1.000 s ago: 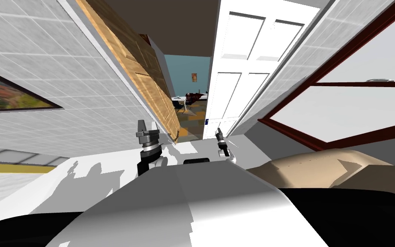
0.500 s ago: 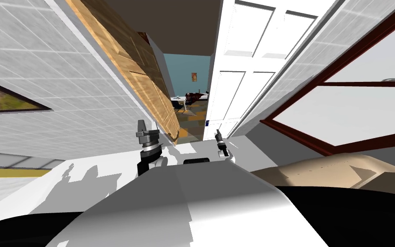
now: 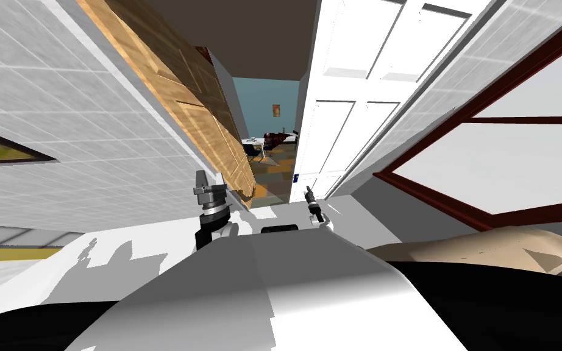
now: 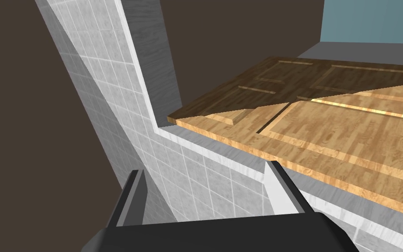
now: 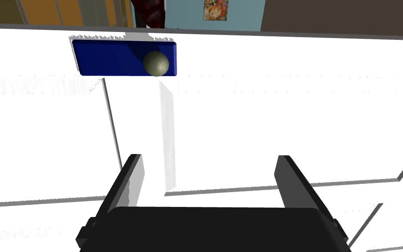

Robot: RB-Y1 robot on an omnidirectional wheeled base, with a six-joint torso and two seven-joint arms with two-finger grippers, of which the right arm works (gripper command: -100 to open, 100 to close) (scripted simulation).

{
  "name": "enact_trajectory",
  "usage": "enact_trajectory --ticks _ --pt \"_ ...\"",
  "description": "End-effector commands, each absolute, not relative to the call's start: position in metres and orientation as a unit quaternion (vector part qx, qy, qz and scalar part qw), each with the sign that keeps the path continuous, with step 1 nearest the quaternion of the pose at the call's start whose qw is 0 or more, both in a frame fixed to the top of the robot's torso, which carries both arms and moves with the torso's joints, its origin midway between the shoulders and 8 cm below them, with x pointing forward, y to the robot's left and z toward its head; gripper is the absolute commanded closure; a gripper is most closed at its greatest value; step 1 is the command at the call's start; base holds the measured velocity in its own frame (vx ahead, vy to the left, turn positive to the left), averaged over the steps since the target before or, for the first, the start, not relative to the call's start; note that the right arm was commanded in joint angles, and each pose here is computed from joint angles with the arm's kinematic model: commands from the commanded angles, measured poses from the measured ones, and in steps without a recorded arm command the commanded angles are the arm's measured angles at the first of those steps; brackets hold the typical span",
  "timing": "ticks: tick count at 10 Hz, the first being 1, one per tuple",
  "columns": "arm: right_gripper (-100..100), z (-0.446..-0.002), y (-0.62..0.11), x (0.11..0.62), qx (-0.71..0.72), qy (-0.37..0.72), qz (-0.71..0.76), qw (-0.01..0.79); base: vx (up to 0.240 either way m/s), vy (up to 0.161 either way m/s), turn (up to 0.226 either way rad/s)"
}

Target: Push the door open

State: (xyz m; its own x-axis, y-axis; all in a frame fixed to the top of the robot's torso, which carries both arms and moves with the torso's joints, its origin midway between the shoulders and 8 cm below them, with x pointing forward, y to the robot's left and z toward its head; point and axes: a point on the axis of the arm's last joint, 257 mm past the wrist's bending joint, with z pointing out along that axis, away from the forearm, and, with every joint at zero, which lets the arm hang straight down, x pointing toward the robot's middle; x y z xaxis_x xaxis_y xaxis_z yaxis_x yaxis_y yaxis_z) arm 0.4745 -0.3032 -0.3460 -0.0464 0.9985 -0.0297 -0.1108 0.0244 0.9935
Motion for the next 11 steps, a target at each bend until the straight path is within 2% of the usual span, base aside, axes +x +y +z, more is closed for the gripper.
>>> enact_trajectory --ticks 1,5,11 --pt "-100 -0.355 -0.302 0.473 0.458 0.496 0.529 0.514 0.128 0.016 -0.003" --pt "-100 -0.384 -0.299 0.47 0.476 0.514 0.52 0.488 0.13 0.002 -0.002" --pt "-100 -0.389 -0.298 0.471 0.482 0.516 0.517 0.484 0.117 0.003 0.01"
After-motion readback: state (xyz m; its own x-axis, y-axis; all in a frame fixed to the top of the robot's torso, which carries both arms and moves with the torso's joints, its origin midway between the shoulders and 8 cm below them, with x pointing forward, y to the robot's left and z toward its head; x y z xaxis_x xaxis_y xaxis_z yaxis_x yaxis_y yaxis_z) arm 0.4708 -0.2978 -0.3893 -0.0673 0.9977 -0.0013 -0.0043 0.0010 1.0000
